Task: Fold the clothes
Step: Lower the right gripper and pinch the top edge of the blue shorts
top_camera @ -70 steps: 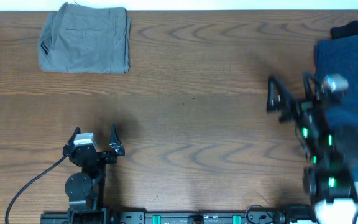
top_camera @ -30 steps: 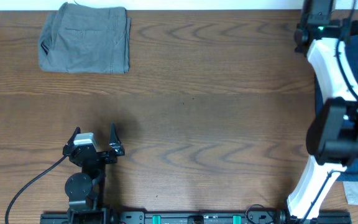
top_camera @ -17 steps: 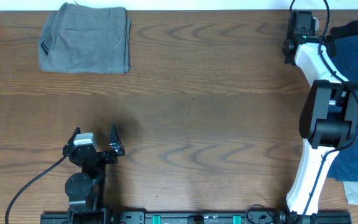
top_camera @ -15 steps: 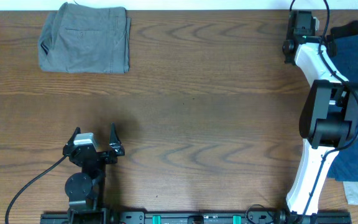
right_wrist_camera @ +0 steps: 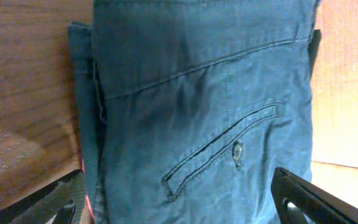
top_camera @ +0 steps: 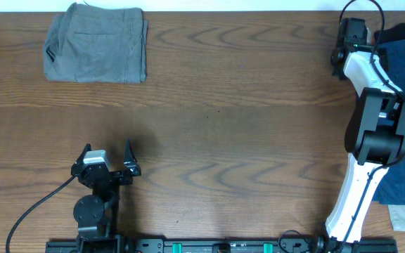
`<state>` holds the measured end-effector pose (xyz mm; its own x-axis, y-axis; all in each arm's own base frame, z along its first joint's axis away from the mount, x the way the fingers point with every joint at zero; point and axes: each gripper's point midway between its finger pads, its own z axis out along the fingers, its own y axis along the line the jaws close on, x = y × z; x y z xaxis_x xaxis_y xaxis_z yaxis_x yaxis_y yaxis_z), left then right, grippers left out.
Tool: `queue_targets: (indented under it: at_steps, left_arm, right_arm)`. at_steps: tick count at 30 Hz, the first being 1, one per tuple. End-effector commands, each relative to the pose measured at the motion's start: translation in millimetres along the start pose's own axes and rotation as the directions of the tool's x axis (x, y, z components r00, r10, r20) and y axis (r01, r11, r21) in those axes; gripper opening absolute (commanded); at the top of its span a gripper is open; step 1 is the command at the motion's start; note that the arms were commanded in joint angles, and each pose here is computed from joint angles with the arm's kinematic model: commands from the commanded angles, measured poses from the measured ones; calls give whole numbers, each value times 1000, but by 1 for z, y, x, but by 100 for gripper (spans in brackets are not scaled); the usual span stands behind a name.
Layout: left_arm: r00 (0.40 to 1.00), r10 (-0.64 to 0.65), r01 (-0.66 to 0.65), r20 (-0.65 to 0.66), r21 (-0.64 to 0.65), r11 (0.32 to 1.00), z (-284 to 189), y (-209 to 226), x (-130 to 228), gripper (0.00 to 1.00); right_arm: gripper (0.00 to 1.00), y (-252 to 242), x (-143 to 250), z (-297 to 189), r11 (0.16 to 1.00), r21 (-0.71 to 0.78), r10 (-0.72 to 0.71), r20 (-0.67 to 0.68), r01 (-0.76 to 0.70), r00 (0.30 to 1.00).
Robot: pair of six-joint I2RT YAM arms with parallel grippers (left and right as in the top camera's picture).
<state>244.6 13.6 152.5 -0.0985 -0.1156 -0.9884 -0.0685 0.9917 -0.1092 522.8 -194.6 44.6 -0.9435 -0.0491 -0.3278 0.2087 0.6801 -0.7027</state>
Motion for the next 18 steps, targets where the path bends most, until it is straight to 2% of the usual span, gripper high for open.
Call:
queue_targets:
  at_steps: [1,18]
  left_arm:
    - [999,17,-18,-44,-21,1000,1,5,15,98]
    - [999,17,-18,-44,-21,1000,1,5,15,98]
  right_arm:
    - [93,13,0,3,998,-60,10,4,-10,1000]
    - [89,5,8,14,996,-69,61,-21,-62,998]
